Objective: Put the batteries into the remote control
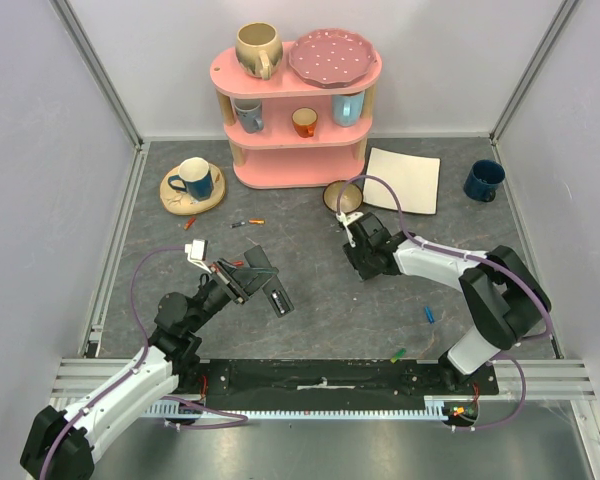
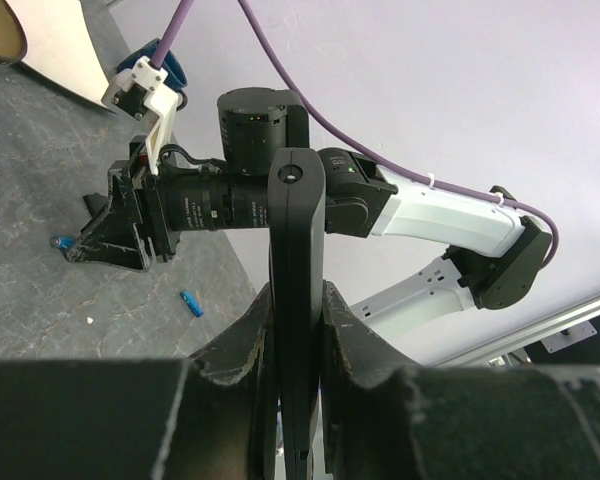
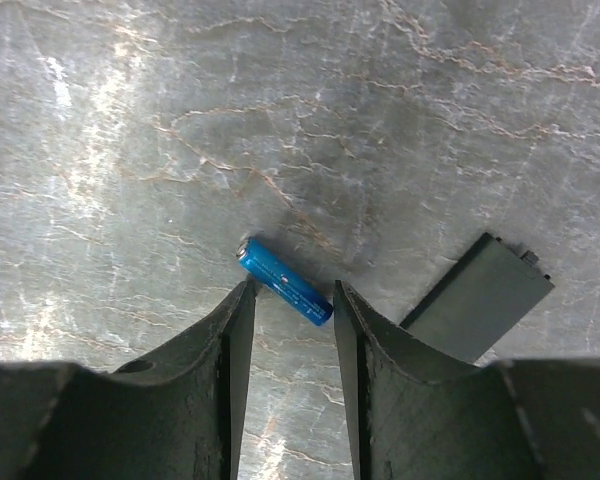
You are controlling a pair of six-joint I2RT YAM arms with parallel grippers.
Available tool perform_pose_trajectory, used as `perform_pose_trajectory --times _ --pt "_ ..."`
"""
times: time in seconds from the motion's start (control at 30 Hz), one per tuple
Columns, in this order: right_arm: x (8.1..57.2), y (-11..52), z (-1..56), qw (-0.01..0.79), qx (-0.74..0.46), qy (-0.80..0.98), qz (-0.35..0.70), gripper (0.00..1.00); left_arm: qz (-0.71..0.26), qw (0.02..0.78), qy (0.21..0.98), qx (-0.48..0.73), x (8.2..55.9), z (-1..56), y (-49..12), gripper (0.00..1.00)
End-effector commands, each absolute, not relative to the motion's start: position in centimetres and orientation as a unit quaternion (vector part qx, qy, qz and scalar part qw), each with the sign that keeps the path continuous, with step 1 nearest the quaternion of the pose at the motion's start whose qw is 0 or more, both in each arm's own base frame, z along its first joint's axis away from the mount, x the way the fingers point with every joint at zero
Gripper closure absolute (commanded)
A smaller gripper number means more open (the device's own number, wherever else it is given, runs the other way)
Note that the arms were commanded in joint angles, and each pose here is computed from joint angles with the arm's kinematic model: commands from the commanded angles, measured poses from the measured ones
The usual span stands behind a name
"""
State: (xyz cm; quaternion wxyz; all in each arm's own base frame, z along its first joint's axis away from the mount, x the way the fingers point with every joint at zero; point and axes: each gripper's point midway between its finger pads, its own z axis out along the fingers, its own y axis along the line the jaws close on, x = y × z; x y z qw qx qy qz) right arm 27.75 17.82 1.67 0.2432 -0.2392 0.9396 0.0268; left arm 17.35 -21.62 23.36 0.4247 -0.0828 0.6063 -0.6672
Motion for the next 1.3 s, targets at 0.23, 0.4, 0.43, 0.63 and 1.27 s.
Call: perform_pose_trajectory --times 0.23,0.4,0.43,0.63,1.27 --pt "26.9 19.1 0.7 0.235 -0.225 0.943 0.069 0.68 -0.640 0.406 0.645 -0.097 16.9 17.4 -21.2 0.98" --pt "26.4 19.2 0.8 0.242 -0.178 0.950 0.083 0.77 -0.639 0.407 0.645 -0.099 17.0 17.2 -21.2 0.98" --pt "26.4 19.5 1.2 0.248 -0.161 0.951 0.092 0.80 -0.638 0.405 0.647 -0.100 17.0 17.1 -21.2 0.98" --pt "26.0 20.9 2.3 0.262 -0.152 0.947 0.104 0.74 -0.638 0.403 0.648 -0.101 17.1 17.1 -21.3 0.98" --pt "25.9 20.0 2.0 0.245 -0.195 0.947 0.068 0.65 -0.636 0.404 0.650 -0.101 17.1 17.0 -21.3 0.98"
